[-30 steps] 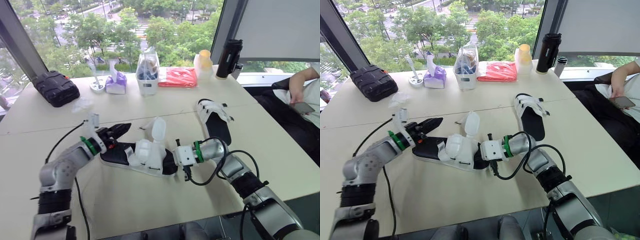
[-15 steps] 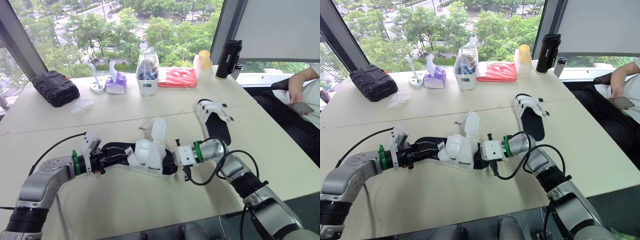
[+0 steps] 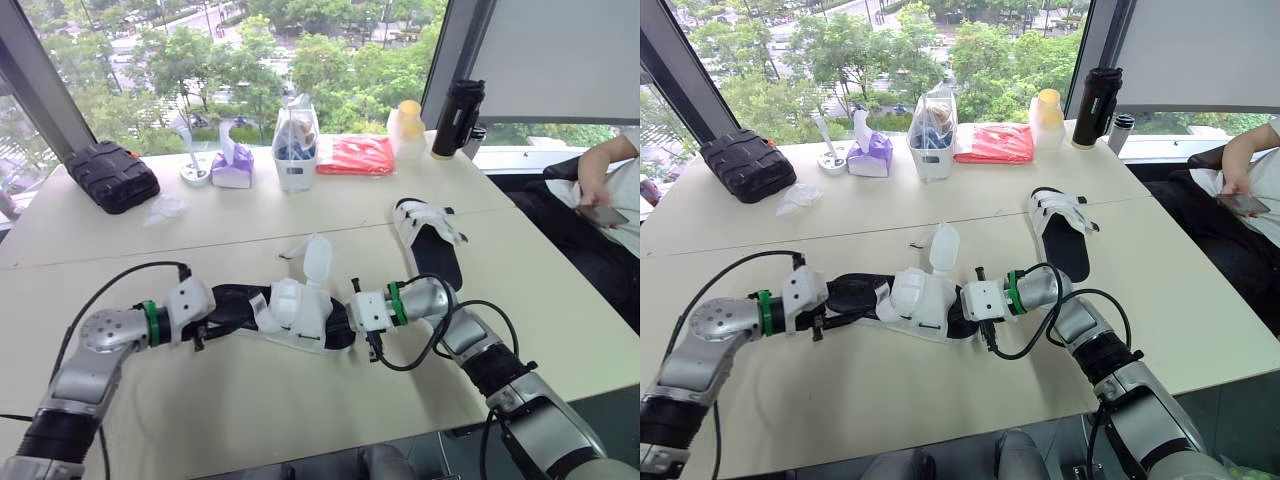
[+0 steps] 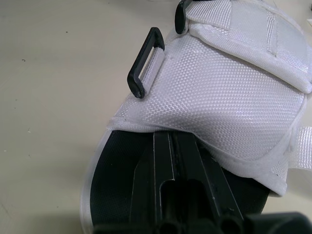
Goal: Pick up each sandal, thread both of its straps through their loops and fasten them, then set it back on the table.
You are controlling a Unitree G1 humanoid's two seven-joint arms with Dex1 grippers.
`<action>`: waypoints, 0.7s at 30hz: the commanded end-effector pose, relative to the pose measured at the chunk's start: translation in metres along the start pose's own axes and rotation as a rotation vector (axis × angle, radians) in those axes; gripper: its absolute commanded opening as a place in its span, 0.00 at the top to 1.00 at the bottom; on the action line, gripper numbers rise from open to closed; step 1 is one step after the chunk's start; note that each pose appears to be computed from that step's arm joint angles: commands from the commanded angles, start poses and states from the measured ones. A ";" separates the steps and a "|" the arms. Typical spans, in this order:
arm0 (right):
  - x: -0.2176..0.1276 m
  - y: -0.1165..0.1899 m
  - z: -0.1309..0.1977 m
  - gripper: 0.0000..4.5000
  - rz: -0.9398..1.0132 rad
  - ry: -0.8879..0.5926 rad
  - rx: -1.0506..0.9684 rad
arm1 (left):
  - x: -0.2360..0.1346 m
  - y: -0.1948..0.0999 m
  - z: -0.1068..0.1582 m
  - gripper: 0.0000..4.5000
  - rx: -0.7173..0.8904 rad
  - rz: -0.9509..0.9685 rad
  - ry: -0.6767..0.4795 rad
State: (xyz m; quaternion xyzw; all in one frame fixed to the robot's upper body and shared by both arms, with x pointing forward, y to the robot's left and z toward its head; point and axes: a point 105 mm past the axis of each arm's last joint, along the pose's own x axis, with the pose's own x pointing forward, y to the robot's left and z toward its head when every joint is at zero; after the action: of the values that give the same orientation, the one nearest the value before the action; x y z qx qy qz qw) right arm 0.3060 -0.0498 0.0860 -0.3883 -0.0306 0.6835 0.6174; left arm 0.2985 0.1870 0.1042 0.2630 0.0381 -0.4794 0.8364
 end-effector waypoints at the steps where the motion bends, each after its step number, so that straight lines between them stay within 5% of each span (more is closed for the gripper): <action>1: 0.008 0.031 -0.026 1.00 0.127 0.100 0.075 | 0.010 0.003 0.007 0.49 0.083 -0.011 -0.020; 11: 0.007 0.032 -0.027 1.00 0.124 0.103 0.078 | 0.040 0.000 -0.003 0.49 0.123 -0.019 -0.045; 14: 0.008 0.031 -0.027 1.00 0.121 0.102 0.077 | 0.043 0.005 -0.002 0.66 0.153 0.010 -0.060; 17: 0.008 0.032 -0.027 1.00 0.121 0.103 0.078 | 0.043 0.010 0.001 0.99 0.184 0.055 -0.088; 21: 0.007 0.033 -0.027 1.00 0.121 0.104 0.081 | 0.040 0.015 0.008 0.99 0.238 0.098 -0.121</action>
State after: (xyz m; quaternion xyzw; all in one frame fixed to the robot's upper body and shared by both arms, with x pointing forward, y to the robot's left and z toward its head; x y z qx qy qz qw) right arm 0.3064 -0.0503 0.0851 -0.3897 -0.0288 0.6817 0.6186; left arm 0.3274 0.1548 0.0972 0.3217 -0.0679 -0.4686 0.8199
